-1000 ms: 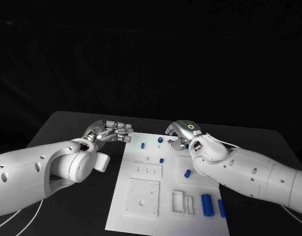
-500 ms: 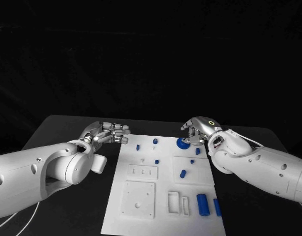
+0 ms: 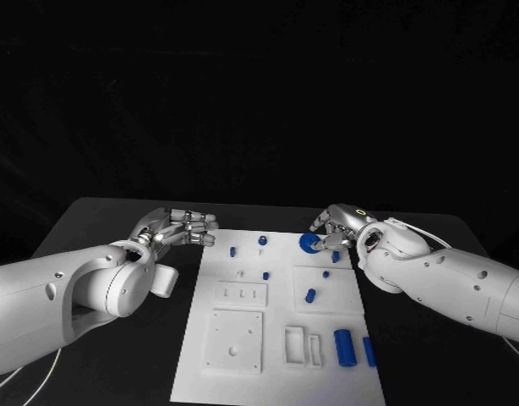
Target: Assemble the parts on the task board
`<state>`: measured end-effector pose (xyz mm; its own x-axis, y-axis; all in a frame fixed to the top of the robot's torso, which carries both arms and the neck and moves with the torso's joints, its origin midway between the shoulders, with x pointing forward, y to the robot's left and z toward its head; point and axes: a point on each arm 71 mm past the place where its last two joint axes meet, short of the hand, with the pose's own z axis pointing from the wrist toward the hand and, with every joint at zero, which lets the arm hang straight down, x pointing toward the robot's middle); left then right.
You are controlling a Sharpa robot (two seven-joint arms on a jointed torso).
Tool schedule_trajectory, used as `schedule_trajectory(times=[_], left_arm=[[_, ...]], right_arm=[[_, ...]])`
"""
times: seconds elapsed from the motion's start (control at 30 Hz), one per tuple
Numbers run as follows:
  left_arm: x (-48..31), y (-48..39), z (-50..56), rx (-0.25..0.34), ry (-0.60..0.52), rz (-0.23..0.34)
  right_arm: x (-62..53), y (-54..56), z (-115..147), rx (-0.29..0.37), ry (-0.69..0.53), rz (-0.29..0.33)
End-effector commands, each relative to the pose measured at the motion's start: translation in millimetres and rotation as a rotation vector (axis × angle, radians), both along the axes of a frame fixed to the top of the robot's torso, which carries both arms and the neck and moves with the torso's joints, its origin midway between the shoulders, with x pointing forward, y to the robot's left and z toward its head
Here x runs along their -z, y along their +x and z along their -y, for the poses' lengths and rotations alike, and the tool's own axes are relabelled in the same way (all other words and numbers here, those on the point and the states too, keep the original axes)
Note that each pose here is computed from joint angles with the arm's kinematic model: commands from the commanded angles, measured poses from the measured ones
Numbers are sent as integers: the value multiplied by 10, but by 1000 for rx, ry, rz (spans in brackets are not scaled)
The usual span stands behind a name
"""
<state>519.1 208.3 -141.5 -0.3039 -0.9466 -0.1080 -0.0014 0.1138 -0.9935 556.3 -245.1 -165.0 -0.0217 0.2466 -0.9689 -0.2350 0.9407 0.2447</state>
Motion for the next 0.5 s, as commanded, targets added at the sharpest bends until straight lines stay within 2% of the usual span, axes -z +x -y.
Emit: schedule_trajectory(times=[0.03, 0.5], left_arm=[[-17, -2, 31, 21, -5, 8], [-15, 3, 40, 23, -5, 8]], right_arm=[[62, 11, -17, -27, 1, -77], [146, 101, 19, 6, 6, -82]])
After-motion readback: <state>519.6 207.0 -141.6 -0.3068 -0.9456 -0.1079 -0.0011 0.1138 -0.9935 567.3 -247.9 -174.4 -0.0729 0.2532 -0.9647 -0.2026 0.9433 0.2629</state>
